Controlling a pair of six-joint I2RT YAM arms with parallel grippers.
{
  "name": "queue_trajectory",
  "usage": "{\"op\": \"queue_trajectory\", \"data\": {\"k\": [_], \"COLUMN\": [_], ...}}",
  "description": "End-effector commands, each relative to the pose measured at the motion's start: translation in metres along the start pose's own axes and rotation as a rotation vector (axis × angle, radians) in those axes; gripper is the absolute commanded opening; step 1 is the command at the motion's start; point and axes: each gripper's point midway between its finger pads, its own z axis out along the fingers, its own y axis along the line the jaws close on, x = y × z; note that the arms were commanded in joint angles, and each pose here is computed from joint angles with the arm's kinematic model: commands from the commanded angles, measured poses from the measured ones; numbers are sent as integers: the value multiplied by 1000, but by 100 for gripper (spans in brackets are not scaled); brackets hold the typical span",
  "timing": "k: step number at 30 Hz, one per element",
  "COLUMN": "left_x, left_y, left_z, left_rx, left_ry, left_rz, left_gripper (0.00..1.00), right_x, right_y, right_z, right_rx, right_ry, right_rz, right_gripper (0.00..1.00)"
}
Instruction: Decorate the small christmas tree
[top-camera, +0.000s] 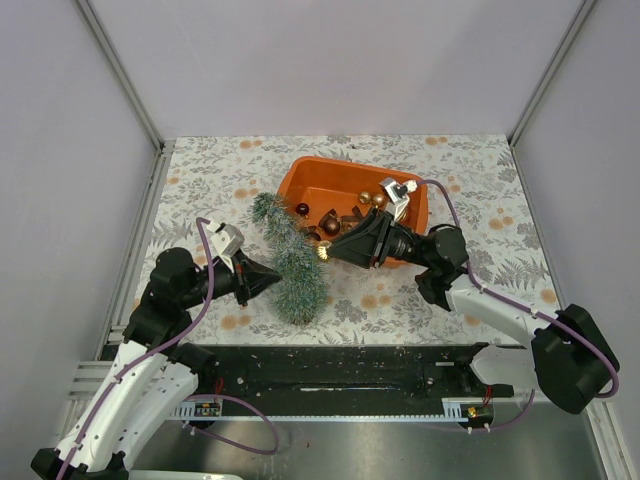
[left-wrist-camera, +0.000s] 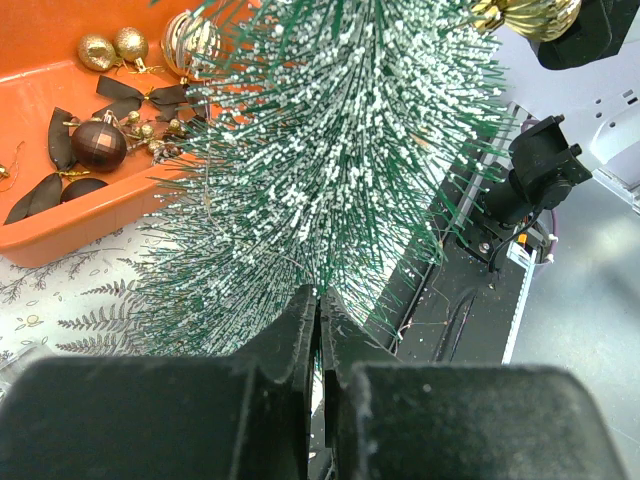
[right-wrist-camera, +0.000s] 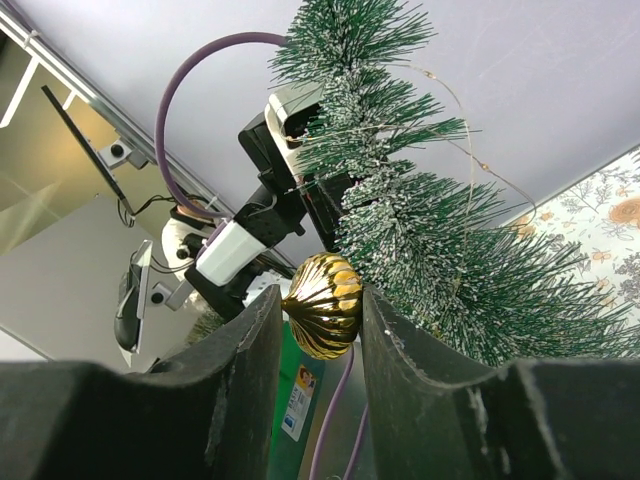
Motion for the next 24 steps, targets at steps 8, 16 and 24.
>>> {"op": "queue_trajectory", "data": {"k": [8, 16, 24], "left_x": [-16, -15, -14], "left_y": [-6, -6, -6], "left_z": [-7, -8, -9], "left_rx": [-1, 0, -4], "left_ry": [-70, -69, -66], "left_rz": [37, 37, 42], "left_gripper": [5, 5, 5], "right_x": [-1, -9, -14], "right_y": [12, 13, 17], "right_z": [8, 15, 22], "right_rx": [-45, -52, -70], "right_ry": [-16, -10, 0], "right_rz": [-37, -76, -105], "right_gripper": [4, 4, 4]}}
